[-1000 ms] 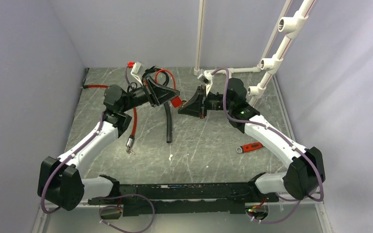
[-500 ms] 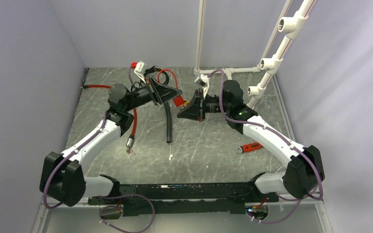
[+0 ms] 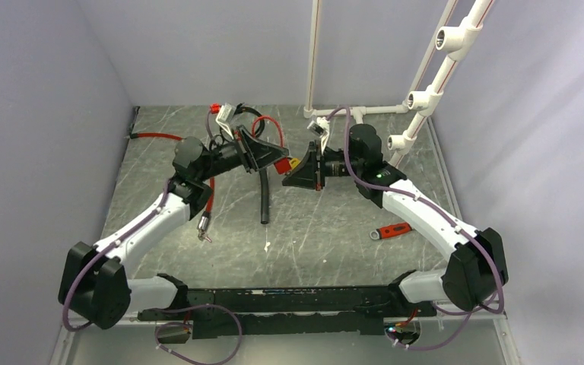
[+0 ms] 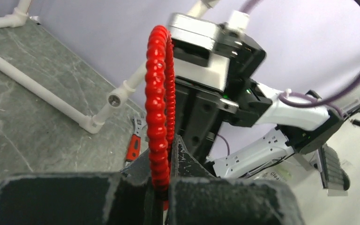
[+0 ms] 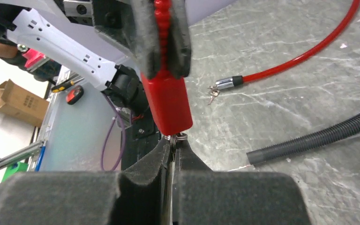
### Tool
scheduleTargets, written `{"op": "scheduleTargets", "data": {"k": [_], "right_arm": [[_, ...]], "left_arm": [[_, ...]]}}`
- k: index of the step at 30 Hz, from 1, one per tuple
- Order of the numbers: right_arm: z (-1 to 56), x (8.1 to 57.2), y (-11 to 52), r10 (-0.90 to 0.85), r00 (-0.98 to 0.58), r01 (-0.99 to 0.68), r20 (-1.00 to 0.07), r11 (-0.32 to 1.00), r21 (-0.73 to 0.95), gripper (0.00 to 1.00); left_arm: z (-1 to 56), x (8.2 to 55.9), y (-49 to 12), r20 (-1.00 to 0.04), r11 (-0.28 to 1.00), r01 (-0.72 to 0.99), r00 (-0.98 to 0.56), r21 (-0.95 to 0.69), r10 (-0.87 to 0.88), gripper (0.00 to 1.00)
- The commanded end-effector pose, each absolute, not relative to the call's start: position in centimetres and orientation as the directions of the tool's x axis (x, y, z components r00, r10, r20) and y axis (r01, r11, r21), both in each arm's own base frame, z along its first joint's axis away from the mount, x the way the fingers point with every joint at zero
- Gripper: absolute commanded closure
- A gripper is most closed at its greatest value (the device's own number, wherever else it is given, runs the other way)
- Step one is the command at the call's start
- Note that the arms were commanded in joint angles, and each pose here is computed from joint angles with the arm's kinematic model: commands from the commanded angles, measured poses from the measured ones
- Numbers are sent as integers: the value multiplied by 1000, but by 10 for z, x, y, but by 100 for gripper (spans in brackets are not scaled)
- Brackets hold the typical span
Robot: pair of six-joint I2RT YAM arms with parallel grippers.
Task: Lock with the key
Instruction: Remove the key from the lock, then place the lock at the center of the board.
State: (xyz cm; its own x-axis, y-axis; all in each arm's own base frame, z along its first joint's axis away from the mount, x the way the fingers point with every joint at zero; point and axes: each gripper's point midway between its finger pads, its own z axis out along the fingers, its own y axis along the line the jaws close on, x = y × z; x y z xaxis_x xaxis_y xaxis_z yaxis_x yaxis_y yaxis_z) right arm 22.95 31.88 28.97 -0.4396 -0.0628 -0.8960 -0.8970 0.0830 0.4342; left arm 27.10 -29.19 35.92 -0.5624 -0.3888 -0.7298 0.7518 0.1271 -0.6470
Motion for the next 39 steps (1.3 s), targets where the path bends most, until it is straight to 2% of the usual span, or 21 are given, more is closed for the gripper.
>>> {"op": "scheduleTargets", "data": {"k": [1, 3, 4, 6, 7, 8, 9, 11, 13, 15, 19, 23, 27, 30, 34, 39], "right_arm": [[326, 233, 321, -16, -314, -949, -949, 45, 313, 100], [314, 224, 322, -35, -343, -939, -939, 33, 341, 100], [309, 221, 323, -38, -350, -937, -936, 31, 349, 100], [310, 221, 325, -32, -355, -935, -934, 28, 354, 100], [314, 223, 326, -31, -345, -939, -938, 24, 344, 100], [319, 227, 326, -29, -329, -944, -944, 29, 328, 100], [323, 231, 325, -26, -316, -948, -948, 39, 315, 100], [324, 231, 323, -24, -313, -949, -949, 40, 312, 100], [319, 228, 321, -27, -321, -947, -947, 45, 319, 100], [314, 226, 320, -36, -319, -947, -947, 44, 317, 100], [298, 230, 312, -87, -303, -951, -949, 94, 295, 100], [253, 238, 292, -200, -355, -922, -913, 235, 307, 100], [209, 255, 263, -282, -387, -874, -878, 417, 252, 100], [175, 266, 245, -356, -402, -848, -843, 491, 197, 100], [147, 281, 228, -421, -409, -827, -810, 546, 134, 100], [134, 297, 213, -429, -430, -812, -794, 568, 134, 100]], "left_arm": [[380, 268, -280, -812, 184, 826, -437, -533, -388, 100], [399, 314, -241, -761, 224, 793, -398, -566, -512, 100], [402, 321, -236, -724, 189, 773, -437, -606, -533, 100], [392, 272, -282, -716, 1, 784, -567, -621, -407, 100], [384, 246, -301, -721, -50, 783, -593, -620, -358, 100], [381, 236, -306, -734, -30, 792, -579, -610, -356, 100], [382, 246, -301, -754, 49, 801, -538, -596, -376, 100], [396, 294, -269, -788, 199, 815, -414, -544, -456, 100], [413, 325, -243, -740, 163, 802, -424, -574, -522, 100], [409, 326, -246, -701, 101, 778, -492, -620, -515, 100], [385, 327, -251, -755, 191, 776, -473, -601, -455, 100], [334, 322, -269, -786, 283, 736, -546, -615, -290, 100], [266, 299, -297, -722, 355, 652, -683, -670, -111, 100], [230, 286, -313, -675, 368, 614, -736, -699, -53, 100], [199, 292, -329, -607, 399, 549, -794, -734, -26, 100], [165, 299, -351, -491, 353, 475, -870, -806, 50, 100]]}}
